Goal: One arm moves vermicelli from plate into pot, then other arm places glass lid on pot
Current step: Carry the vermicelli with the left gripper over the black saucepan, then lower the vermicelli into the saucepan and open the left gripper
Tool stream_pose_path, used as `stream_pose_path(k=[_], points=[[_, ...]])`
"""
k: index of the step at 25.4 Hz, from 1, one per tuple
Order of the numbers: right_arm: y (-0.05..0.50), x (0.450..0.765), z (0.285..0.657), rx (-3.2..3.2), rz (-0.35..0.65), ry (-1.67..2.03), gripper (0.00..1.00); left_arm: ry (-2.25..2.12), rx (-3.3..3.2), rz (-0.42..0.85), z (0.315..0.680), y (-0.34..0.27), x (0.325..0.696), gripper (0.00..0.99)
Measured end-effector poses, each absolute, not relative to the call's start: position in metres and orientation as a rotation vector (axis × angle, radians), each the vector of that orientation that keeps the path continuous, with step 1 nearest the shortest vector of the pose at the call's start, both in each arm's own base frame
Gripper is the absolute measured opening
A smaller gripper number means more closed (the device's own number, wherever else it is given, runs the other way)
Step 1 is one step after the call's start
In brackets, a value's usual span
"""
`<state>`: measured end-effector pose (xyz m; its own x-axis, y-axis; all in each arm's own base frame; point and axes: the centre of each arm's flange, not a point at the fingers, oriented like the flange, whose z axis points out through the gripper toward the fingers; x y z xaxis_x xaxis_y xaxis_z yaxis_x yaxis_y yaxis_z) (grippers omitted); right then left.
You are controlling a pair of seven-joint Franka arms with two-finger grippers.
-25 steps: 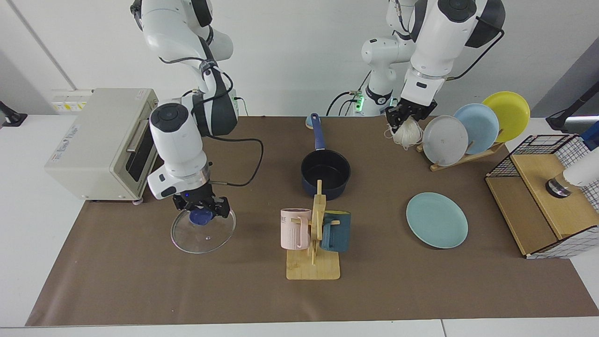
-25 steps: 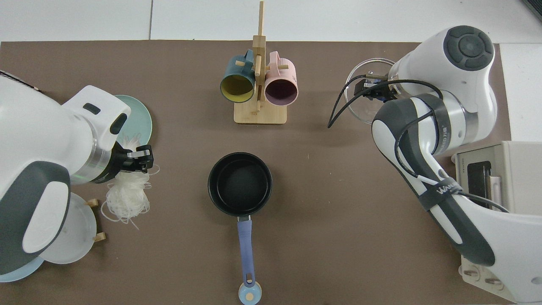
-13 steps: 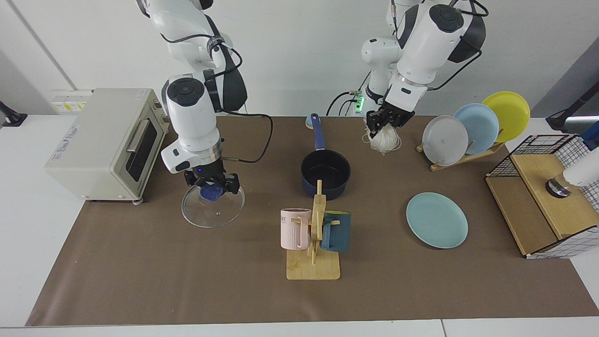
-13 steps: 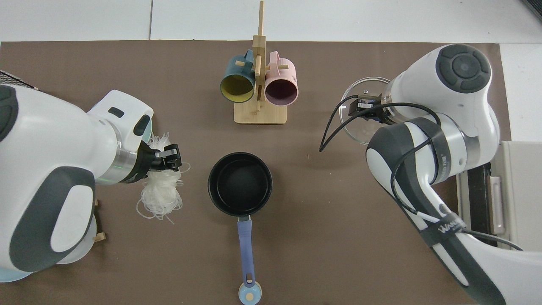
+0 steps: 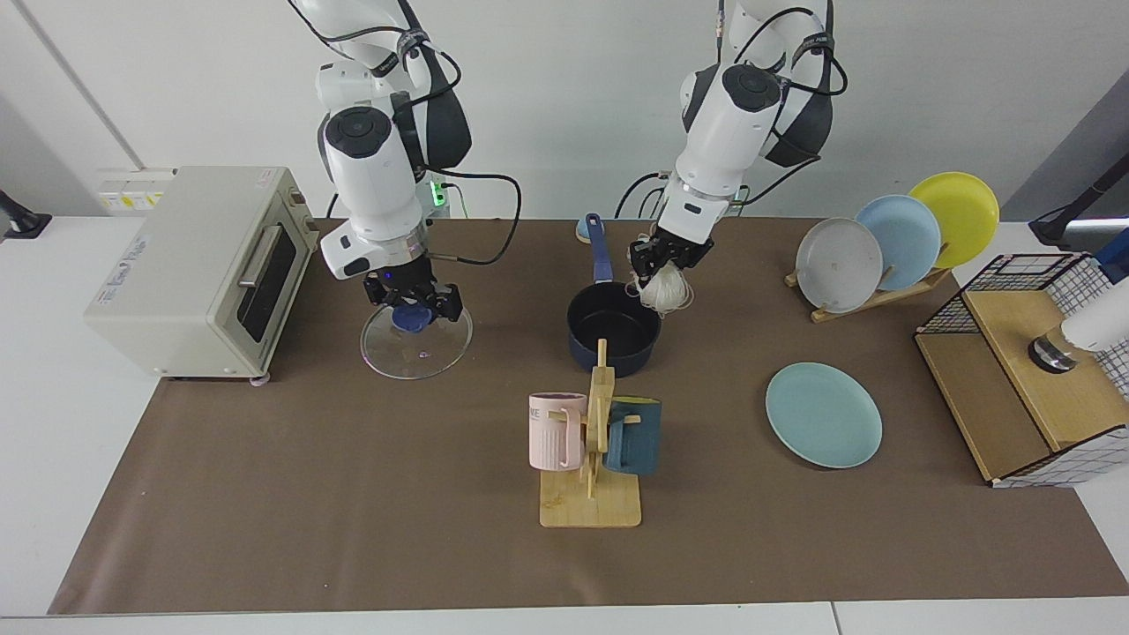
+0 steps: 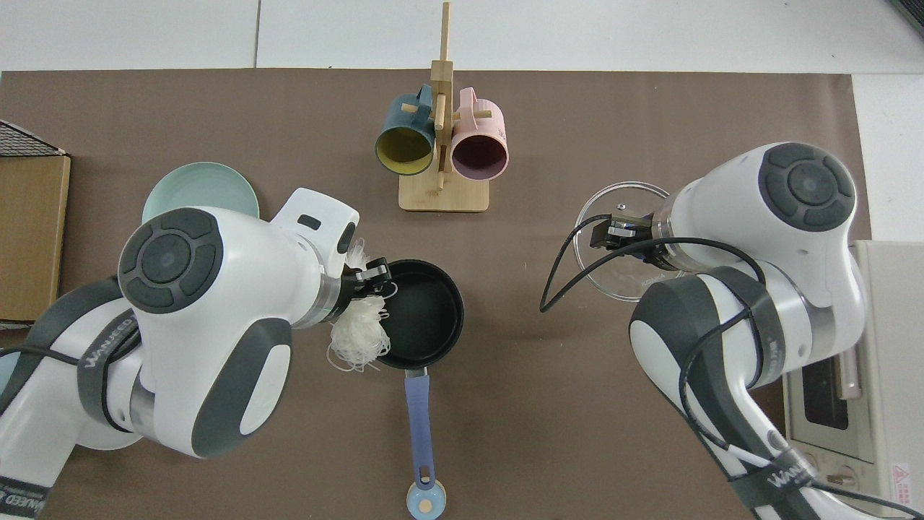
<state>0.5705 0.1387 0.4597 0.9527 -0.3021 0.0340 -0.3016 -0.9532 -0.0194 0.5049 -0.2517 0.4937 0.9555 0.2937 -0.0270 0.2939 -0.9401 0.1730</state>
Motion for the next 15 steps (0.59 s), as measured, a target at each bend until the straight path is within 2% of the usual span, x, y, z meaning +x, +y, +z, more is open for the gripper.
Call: stream_pose_path(k=[3, 15], points=[[0.138, 0.565, 0.455, -3.087, -0.063, 0.491, 0.39, 0.446, 2.925, -0.003, 0.48, -0.259, 0.504, 0.392], [0.135, 0.561, 0.452, -3.085, -0.061, 0.502, 0.39, 0.41, 2.89, -0.081, 0.377, -0.308, 0.506, 0.392]])
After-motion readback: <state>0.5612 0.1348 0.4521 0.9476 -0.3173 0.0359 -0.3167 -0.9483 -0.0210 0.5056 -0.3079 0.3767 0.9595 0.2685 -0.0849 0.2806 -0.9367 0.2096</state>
